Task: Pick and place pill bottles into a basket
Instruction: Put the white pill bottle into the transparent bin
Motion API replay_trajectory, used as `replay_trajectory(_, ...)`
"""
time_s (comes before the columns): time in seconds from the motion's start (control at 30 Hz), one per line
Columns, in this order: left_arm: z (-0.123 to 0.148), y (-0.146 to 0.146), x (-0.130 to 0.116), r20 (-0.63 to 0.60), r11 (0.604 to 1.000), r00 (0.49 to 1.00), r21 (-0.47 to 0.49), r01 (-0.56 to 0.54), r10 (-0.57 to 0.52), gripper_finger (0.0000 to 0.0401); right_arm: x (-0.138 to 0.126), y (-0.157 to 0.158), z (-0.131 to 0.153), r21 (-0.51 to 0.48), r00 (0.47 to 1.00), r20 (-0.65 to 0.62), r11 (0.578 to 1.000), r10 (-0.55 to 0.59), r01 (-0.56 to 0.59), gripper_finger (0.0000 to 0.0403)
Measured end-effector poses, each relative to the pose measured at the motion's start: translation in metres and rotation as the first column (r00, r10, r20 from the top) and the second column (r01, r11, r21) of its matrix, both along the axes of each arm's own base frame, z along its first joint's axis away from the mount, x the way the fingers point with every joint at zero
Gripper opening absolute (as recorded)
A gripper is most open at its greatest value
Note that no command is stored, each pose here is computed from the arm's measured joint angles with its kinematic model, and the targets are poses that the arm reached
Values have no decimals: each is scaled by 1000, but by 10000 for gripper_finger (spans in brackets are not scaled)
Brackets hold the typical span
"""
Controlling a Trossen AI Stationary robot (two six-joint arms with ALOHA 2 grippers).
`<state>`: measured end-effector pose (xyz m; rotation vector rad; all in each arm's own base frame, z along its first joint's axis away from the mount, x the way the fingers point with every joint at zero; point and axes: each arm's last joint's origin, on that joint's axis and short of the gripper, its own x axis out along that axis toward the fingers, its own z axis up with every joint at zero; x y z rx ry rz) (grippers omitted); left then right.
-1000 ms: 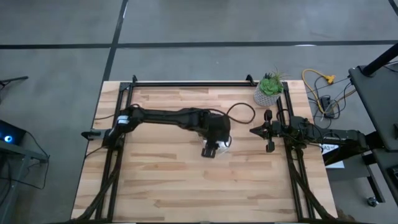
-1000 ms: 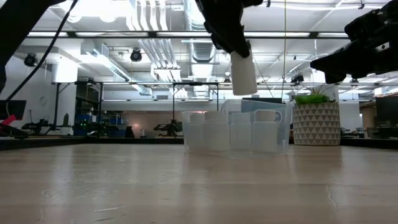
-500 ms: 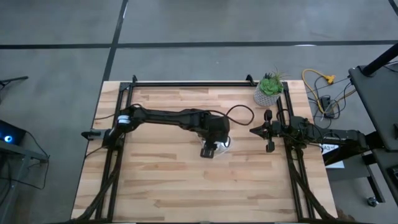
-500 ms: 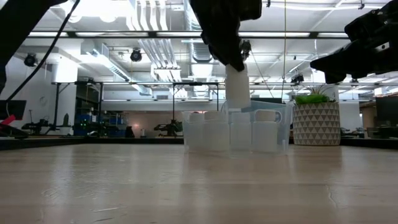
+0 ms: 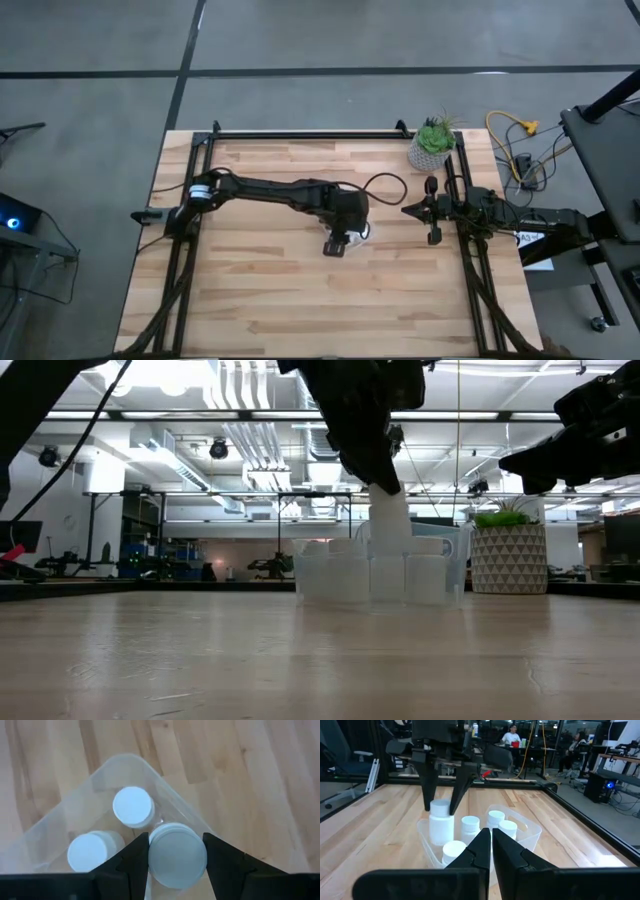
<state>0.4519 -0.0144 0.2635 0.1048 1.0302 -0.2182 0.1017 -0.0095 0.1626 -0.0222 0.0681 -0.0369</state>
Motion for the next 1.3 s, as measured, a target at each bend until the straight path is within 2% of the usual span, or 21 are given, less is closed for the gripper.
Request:
replay_trajectory(0.37,-22,0,-2,-23,1000,1000,-9,-2,1,148,0,0,0,1,1000,0,1000,0,0,9)
replay_trajectory(1.03,-47,2,-1,-35,999,999,-39,8,-9,148,0,0,0,1,1000,0,1000,0,0,9)
replay_trajectory(1.3,-49,3,0,-29,999,1000,-42,5,-6,148,0,0,0,2,1000,0,1000,0,0,9)
